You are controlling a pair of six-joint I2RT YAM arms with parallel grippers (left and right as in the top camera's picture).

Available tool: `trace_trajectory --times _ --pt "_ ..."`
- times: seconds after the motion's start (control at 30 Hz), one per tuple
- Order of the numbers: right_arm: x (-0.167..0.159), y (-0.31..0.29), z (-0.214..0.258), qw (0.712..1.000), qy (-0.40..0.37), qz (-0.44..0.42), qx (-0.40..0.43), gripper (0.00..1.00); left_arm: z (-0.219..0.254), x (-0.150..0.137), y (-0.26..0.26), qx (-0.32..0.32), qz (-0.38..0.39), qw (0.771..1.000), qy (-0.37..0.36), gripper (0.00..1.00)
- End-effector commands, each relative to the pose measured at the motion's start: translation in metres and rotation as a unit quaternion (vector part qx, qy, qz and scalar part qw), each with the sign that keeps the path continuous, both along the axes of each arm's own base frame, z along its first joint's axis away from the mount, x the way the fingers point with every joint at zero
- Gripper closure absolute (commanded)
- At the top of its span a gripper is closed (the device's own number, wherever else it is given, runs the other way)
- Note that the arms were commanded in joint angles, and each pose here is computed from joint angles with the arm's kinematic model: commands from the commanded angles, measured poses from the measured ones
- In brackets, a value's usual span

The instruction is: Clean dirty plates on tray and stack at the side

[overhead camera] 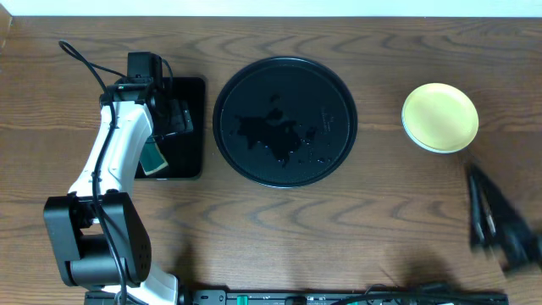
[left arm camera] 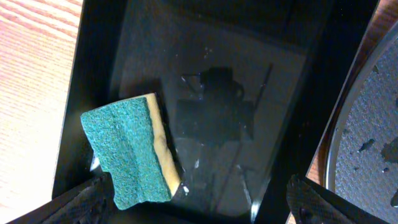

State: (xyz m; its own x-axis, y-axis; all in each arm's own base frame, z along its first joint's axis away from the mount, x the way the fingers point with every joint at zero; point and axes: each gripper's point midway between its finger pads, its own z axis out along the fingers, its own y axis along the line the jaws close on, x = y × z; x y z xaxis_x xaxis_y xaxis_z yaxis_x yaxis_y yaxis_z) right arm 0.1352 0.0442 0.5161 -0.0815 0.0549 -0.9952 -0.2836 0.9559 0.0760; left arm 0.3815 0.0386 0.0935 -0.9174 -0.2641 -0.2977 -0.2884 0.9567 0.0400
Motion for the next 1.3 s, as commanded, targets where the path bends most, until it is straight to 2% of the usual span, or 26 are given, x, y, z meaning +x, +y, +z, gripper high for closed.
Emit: trace_trajectory --times 0.0,0.1,0.23,0.47,0.6,0.8,0.9,1.13,1.27 --pt "-0.024 -0.008 -0.004 0.997 -0.037 -0.005 -0.063 0.01 0.0 -0.001 0.004 0.007 0.0 1.0 0.002 0.11" --pt "-0.038 -0.012 -0.015 0.994 -0.059 -0.014 -0.093 0.01 0.0 -0.001 0.004 0.007 0.0 1.0 0.002 0.11" --pt "-0.035 -0.019 -0.036 0.991 -0.074 -0.046 -0.098 0.01 0.0 -0.001 0.004 0.007 0.0 1.0 0.002 0.11" --pt "0.004 -0.019 -0.077 0.984 -0.138 -0.072 -0.09 0.01 0.0 -0.001 0.004 0.007 0.0 1.0 0.002 0.11" --pt "0.024 -0.009 -0.099 0.973 -0.206 -0.053 -0.084 0.01 0.0 -0.001 0.004 0.007 0.0 1.0 0.002 0.11" --pt "0.036 0.008 -0.138 0.953 -0.291 -0.013 -0.088 0.01 0.0 -0.001 0.004 0.007 0.0 1.0 0.002 0.11" --pt "0.05 0.009 -0.165 0.954 -0.287 -0.012 -0.088 0.01 0.0 -0.001 0.004 0.007 0.0 1.0 0.002 0.11" --pt "0.086 0.01 -0.246 0.973 -0.214 -0.005 -0.092 0.01 0.0 -0.001 0.004 0.007 0.0 1.0 0.002 0.11" --pt "0.095 0.006 -0.273 0.978 -0.187 -0.017 -0.088 0.01 0.0 -0.001 0.004 0.007 0.0 1.0 0.002 0.11"
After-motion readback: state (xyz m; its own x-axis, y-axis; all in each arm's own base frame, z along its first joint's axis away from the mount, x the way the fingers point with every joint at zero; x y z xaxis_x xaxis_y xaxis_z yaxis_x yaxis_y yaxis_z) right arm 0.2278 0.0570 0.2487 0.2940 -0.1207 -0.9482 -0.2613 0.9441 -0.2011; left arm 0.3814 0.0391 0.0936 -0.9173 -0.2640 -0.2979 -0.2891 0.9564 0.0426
